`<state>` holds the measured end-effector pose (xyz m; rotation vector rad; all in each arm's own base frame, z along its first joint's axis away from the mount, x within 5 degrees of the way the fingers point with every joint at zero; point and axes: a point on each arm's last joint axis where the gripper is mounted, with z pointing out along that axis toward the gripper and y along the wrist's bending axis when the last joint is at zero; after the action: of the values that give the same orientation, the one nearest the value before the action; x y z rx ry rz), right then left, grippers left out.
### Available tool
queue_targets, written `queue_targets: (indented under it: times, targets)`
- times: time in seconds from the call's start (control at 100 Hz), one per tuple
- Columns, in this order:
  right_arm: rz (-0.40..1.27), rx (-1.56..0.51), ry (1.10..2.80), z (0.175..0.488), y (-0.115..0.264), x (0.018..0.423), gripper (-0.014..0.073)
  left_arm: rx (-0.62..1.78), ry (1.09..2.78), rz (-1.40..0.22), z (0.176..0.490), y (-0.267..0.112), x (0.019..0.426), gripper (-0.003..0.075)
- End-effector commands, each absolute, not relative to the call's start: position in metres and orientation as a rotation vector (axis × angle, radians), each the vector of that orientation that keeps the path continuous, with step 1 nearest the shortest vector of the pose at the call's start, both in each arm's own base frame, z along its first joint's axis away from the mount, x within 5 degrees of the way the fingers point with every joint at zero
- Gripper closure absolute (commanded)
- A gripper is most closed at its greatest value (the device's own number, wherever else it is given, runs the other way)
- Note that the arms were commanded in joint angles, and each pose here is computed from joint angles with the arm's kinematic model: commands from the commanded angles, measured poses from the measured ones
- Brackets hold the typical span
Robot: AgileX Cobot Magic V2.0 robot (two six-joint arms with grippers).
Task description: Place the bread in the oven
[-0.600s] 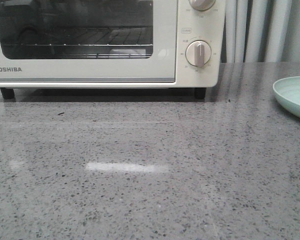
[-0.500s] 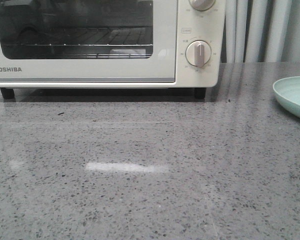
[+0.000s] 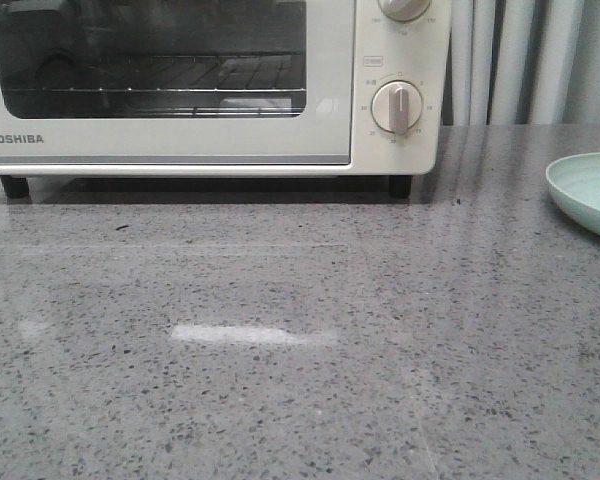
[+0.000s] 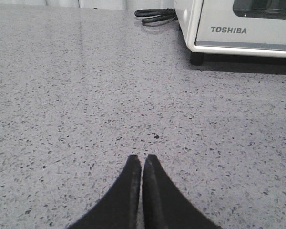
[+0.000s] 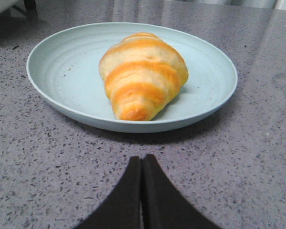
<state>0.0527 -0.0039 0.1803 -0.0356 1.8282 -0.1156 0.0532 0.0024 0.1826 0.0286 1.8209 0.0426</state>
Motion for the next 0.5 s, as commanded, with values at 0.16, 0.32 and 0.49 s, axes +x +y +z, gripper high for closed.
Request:
queue_targets:
  times: [0.16,0.32,0.49]
  targets:
    - [-0.131,-0.051,1.789,0.1792,-0.004,0.0528,0.0671,0.033,1.765,0.039,0.1807,0.0019,0.0532,0.0741]
    - [-0.131,-0.051,1.789,0.1792,-0.004,0.0528,0.0671,0.035,1.763,0.041,0.1809,0.0019,0.0533,0.0741]
    - [-0.131,-0.051,1.789,0.1792,-0.004,0.0528,0.0671,0.044,1.723,0.045,0.1845,0.0016,0.0539,0.0741]
